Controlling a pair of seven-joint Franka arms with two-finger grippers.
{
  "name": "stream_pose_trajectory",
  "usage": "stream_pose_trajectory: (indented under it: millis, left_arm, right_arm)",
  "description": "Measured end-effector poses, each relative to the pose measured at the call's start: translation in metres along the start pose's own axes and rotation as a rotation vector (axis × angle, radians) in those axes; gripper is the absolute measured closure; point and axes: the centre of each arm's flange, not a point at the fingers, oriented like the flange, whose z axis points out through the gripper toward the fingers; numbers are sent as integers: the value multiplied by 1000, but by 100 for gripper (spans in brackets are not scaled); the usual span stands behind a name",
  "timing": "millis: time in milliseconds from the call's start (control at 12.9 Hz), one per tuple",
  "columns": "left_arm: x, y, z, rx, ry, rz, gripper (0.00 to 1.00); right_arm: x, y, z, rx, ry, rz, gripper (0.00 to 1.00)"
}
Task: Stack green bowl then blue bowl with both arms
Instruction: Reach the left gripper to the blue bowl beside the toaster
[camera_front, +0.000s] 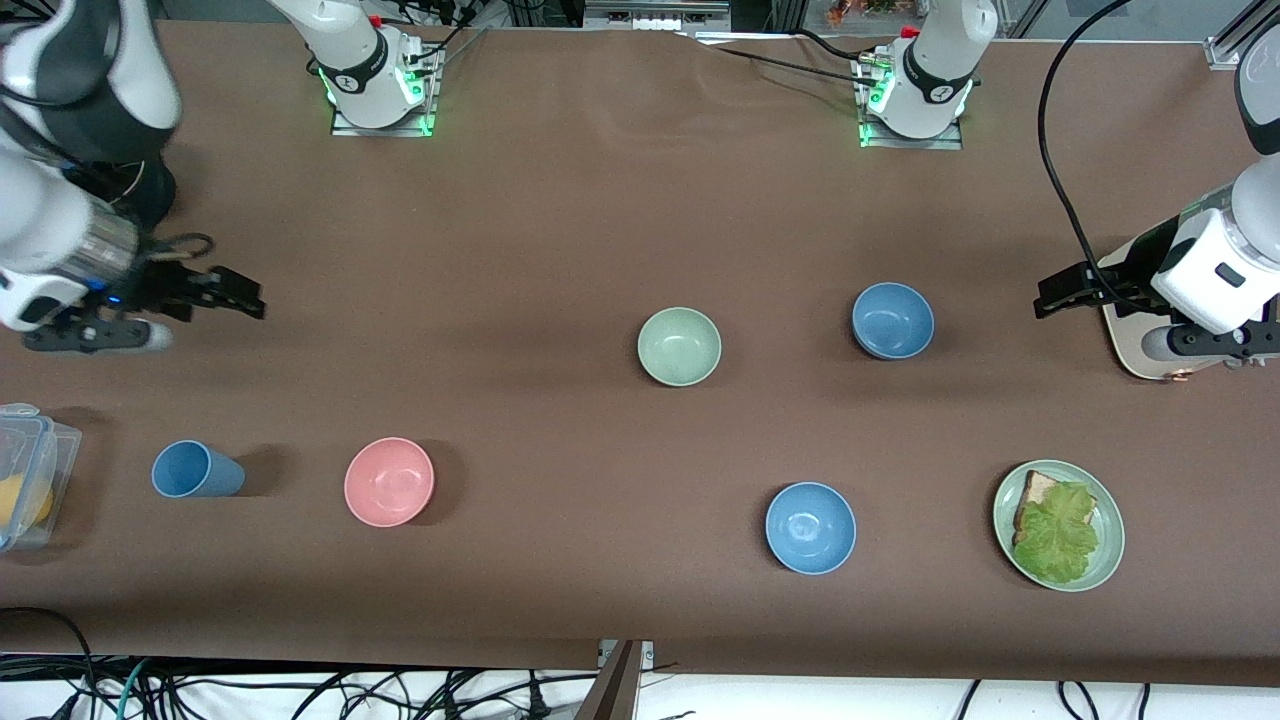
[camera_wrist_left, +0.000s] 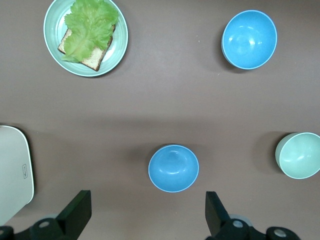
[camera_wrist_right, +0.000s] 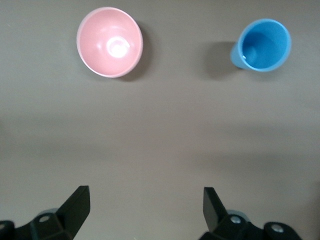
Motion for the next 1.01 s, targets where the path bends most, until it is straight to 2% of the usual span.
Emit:
stream_pose_trajectory:
  millis: [311, 621, 854, 1010]
  left_arm:
    - [21, 2, 61, 4, -65, 0, 0]
    - [28, -1, 130, 0, -64, 8, 0]
    - [20, -13, 195, -92, -52, 57, 0]
    - [10, -31, 231, -126, -33, 87, 0]
  right_arm:
    - [-6, -6, -7, 0, -11, 5, 0]
    - [-7, -11, -9, -38, -12, -14, 0]
    - [-8, -16, -9, -46, -12, -26, 0]
    - [-7, -17, -9, -47, -11, -29, 0]
